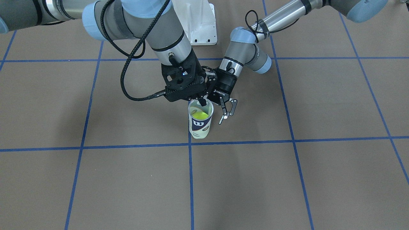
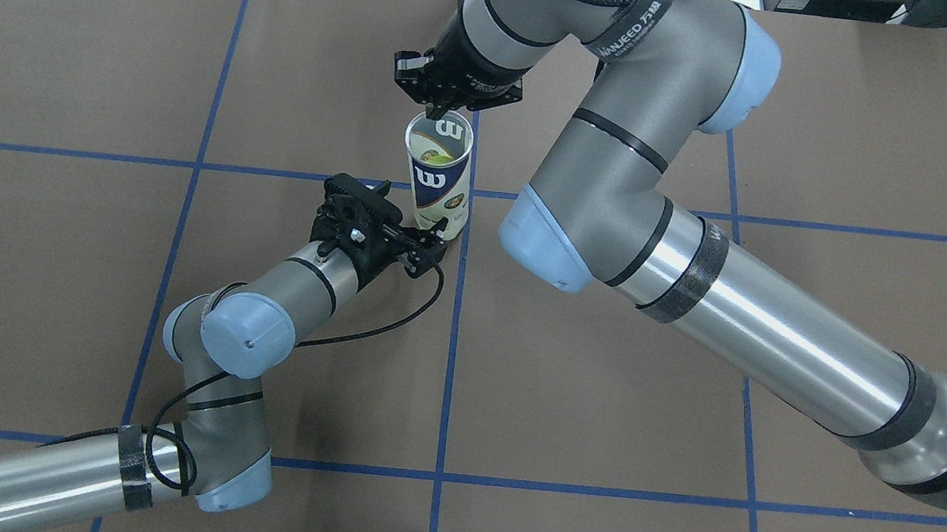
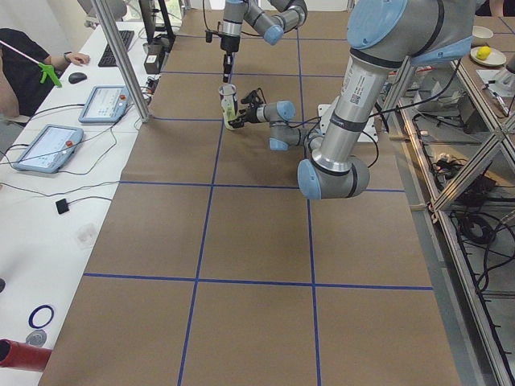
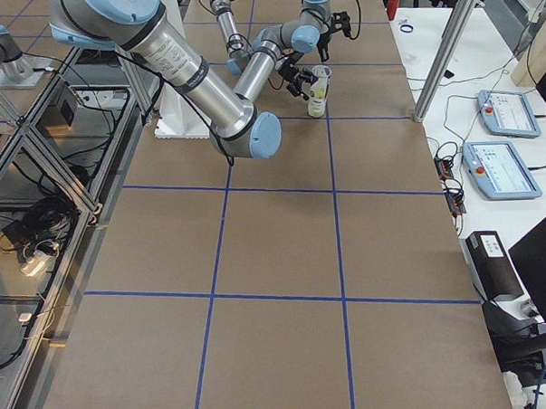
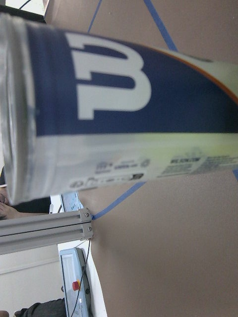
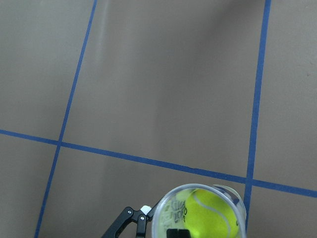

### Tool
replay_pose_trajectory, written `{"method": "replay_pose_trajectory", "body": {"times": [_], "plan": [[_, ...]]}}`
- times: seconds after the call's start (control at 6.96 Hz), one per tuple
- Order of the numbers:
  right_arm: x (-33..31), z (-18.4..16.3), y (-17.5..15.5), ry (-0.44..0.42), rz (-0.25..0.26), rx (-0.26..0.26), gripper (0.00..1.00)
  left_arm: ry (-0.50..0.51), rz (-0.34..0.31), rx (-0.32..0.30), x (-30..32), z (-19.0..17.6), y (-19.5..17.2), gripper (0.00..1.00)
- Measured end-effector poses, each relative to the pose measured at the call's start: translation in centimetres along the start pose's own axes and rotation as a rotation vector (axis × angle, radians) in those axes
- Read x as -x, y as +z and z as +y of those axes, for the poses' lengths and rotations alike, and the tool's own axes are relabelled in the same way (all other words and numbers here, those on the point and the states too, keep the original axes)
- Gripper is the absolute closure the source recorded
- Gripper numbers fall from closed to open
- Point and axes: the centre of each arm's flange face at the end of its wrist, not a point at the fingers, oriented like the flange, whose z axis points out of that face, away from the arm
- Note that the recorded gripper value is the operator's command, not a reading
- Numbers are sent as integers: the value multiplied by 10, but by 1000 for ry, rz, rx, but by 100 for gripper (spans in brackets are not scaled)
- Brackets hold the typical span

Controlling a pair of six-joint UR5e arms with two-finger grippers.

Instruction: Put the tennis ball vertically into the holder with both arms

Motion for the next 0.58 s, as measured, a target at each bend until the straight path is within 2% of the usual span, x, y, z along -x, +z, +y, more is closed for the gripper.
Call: {"method": "replay_pose_trajectory", "body": {"times": [0.58], "plan": [[-11,-17,-17,18,-15,9,79,0,77,55,-24,28,-25,1]]}}
